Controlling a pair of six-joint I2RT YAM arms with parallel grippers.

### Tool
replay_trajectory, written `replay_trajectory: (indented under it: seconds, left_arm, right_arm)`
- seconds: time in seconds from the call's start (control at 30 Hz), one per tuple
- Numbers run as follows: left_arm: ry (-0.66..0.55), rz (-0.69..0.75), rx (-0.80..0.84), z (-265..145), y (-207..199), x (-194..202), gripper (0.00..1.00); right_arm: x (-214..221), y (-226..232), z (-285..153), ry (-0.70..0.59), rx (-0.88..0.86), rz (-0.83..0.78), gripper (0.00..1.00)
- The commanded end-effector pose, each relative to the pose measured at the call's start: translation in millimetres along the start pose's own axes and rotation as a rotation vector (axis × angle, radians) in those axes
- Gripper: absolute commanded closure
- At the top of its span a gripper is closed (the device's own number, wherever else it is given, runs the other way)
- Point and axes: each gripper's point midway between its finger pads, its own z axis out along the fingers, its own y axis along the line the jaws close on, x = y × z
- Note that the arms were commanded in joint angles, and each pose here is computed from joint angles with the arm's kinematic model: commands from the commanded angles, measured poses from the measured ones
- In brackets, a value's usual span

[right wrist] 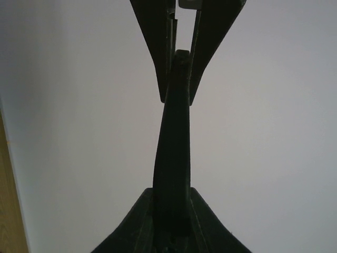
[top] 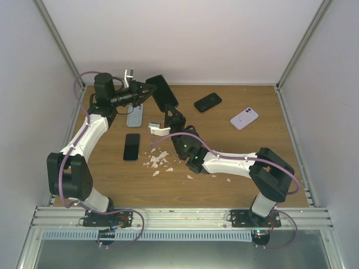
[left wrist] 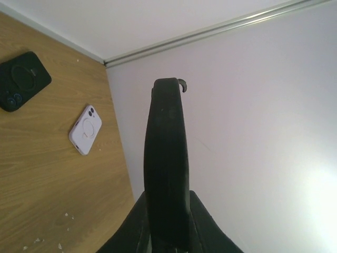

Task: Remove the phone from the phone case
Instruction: Adjust the phone.

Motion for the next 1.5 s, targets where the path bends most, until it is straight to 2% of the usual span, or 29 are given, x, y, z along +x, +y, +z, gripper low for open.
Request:
replay_trajectory:
  seconds: [0.0,0.1,0.13,0.27,0.37,0.53,0.73,0.9,1.1,1.37,1.47]
  left_arm:
    - [-0.033,0.109,0.012,-6,-3,-14,1.00]
    - [-0.058,0.143,0.008,-13,-8,-28,1.00]
    - [-0.064,0.156,0.008,-15,-10,-32,1.00]
    - [-0.084,0.230,0.008,-20,-18,-43,1.00]
    - [-0.094,0.299,0.010,-24,-26,-47,1.00]
    - [-0.098,0.389,-0.003,-26,-32,-48,1.00]
    - [-0.086,0.461,-0.008,-27,-32,-46,1.00]
    - [-0.054,0.528,0.003,-27,-34,-40,1.00]
    - [0.047,0.633,0.091,-25,-43,-17,1.00]
    - [0.162,0.733,0.171,-9,-55,17,1.00]
    - [0.228,0.778,0.212,0,-62,38,1.00]
  right_arm:
    - [2,-48,-8,-0.003,0.155,0.104,0.79]
    - [2,-41,-8,-0.009,0.109,0.120,0.46]
    - [3,-37,-9,-0.008,0.088,0.126,0.40]
    - [3,-24,-10,-0.010,0.004,0.169,0.24]
    - [2,-12,-10,-0.011,-0.093,0.214,0.15]
    - [-9,15,-16,-0.040,-0.379,0.361,0.01]
    - [-14,19,-33,-0.120,-0.662,0.541,0.00]
    - [-4,-1,-40,-0.200,-0.853,0.804,0.00]
    - [37,-33,-41,-0.234,-0.957,1.141,0.00]
    - [61,-45,-65,-0.312,-1.109,1.437,0.01]
    - [64,-47,-73,-0.364,-1.166,1.501,0.00]
